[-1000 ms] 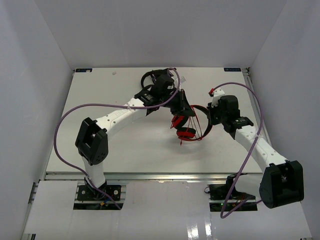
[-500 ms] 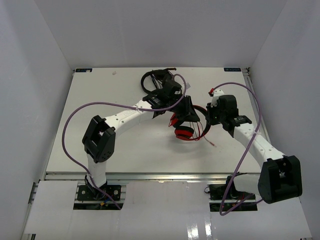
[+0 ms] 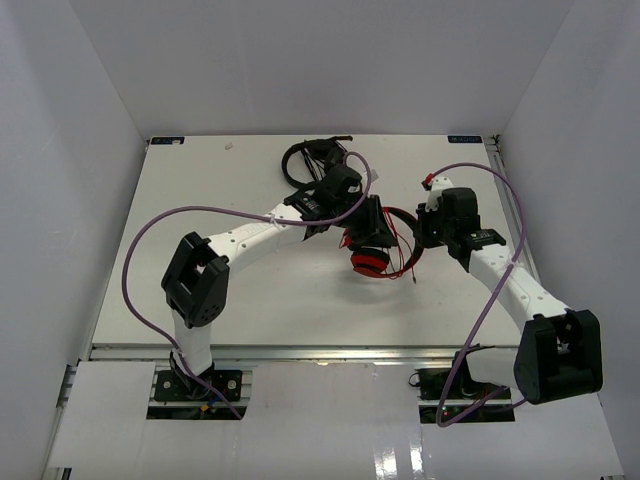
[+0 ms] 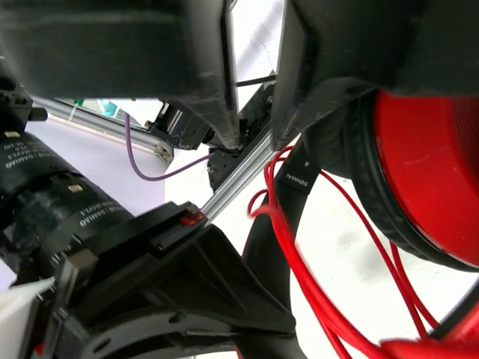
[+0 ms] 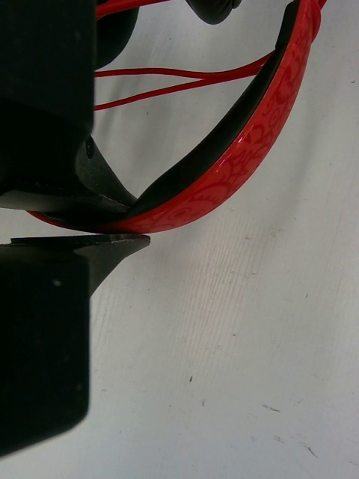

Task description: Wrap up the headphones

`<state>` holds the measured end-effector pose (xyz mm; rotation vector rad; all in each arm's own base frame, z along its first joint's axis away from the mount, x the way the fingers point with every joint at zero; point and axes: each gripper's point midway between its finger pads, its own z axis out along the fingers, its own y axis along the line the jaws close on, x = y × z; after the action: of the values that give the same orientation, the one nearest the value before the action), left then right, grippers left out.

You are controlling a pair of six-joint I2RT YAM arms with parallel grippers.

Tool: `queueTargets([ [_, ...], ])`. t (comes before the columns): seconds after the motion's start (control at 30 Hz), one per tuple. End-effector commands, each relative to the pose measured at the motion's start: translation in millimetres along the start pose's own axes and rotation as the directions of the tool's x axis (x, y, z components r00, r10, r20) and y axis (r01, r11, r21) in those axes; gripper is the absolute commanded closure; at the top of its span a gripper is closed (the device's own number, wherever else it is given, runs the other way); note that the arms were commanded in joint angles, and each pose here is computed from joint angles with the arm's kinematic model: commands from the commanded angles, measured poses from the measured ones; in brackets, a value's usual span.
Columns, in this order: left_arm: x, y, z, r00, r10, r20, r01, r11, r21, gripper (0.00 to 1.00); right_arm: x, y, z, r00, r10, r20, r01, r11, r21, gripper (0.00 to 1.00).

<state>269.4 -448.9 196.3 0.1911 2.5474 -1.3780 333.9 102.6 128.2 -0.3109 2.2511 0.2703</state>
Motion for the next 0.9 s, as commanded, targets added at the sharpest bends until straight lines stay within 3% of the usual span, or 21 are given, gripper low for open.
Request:
queueTargets([
  [0.0, 0, -50, -39, 0.993, 0.103, 0.061, -0.108, 0.989, 0.096, 0.59, -40, 5, -6, 0.994, 0.01, 0.111, -0.007, 1.0, -0.03, 0.92],
  [0.23, -1, -70, -85, 0.955, 0.242, 0.169, -0.261, 0.961, 0.094, 0.32, -30, 3, 8, 0.996, -0.007, 0.089, 0.01, 0.999, -0.037, 0.92],
  [0.4, 7, -43, -119, 0.908, 0.332, 0.254, -0.342, 0.94, -0.007, 0.17, -14, 0, 29, 0.999, -0.004, 0.037, 0.005, 0.999, -0.037, 0.92],
  [0.73, 38, 77, -170, 0.794, 0.516, 0.322, -0.409, 0.844, -0.346, 0.11, 0, -8, 70, 0.999, 0.0, -0.044, -0.001, 1.0, -0.026, 0.9],
  [0.87, 53, 117, -180, 0.762, 0.57, 0.307, -0.419, 0.796, -0.436, 0.1, 7, -11, 79, 0.997, -0.019, -0.075, 0.017, 1.0, -0.022, 0.77],
])
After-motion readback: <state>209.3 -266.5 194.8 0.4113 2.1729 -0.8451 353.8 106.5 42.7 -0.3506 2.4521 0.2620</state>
